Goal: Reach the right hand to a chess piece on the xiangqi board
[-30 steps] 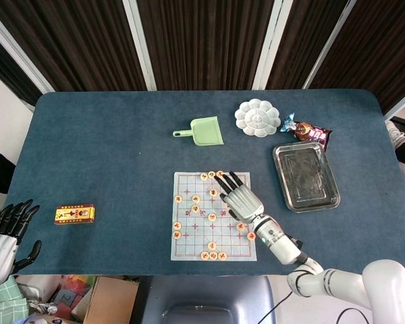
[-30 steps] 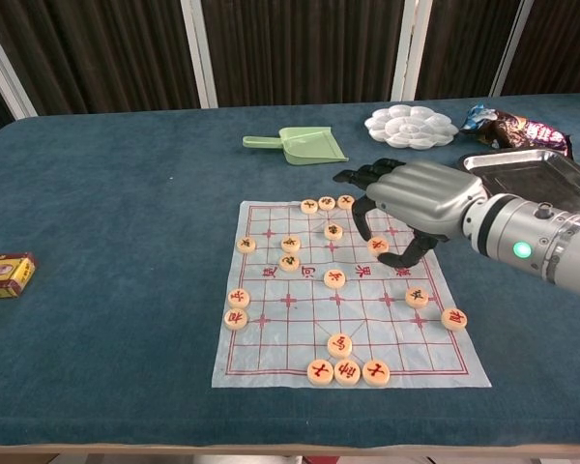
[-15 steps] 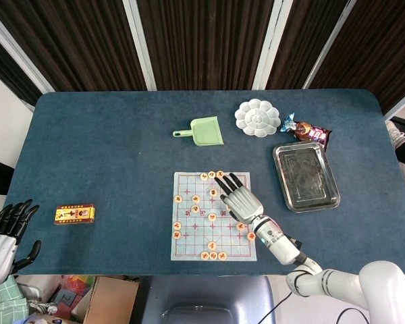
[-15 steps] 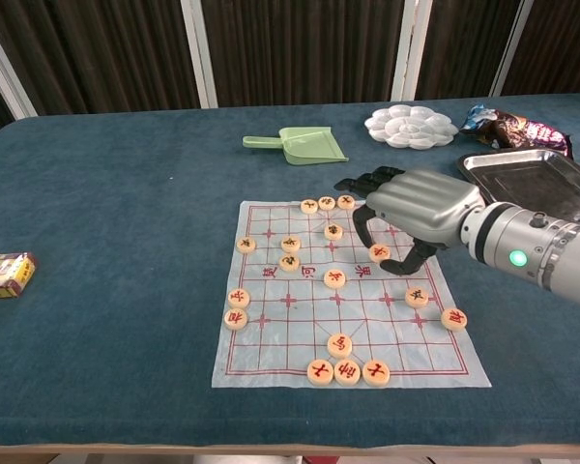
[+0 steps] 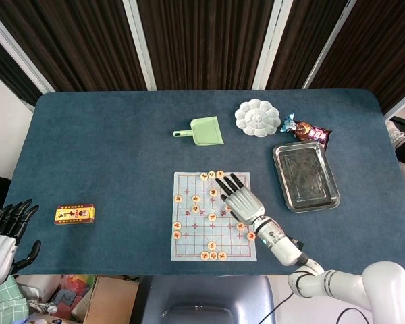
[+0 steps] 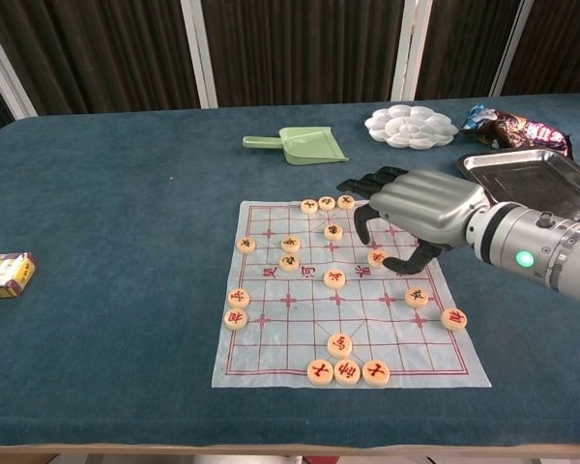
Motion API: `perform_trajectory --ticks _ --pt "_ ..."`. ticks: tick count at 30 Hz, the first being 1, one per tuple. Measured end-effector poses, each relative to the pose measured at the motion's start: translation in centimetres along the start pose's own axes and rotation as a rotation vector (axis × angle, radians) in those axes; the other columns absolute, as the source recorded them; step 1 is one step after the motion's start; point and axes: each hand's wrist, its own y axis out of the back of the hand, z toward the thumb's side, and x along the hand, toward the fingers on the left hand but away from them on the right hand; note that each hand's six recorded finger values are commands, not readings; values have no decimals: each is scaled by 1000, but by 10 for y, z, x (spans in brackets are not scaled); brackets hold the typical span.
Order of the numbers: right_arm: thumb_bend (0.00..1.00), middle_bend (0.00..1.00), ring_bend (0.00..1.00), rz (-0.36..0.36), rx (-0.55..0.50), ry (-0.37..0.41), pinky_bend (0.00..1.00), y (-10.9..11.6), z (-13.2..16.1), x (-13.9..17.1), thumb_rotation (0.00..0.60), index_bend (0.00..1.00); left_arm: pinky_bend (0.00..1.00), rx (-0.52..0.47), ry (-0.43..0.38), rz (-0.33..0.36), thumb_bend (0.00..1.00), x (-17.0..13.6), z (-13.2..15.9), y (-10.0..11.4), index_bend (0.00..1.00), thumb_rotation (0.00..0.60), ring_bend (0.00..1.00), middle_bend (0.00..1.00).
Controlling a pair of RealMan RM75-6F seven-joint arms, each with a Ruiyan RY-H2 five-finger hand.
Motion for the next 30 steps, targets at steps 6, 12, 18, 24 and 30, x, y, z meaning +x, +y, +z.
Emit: perform_trajectory --ticks 6,12,18,24,30 --pt "488 65 0 -24 -50 -11 0 8 -5 6 600 387 3 4 -2 2 441 0 0 0 0 600 0 0" --pt "476 0 0 -79 -166 -50 0 28 -25 38 600 34 3 19 11 2 442 1 -2 -1 0 600 0 0" --pt "398 0 0 -110 -230 -184 0 40 -68 134 600 0 3 44 29 -3 441 2 -3 -4 0 600 0 0" --pt "337 0 0 -109 -231 -428 0 13 -95 253 600 0 3 83 44 -17 442 4 -1 -10 0 600 0 0" --pt "336 0 0 -127 -279 -455 0 9 -104 293 600 0 3 108 43 -13 441 4 6 -15 0 600 0 0"
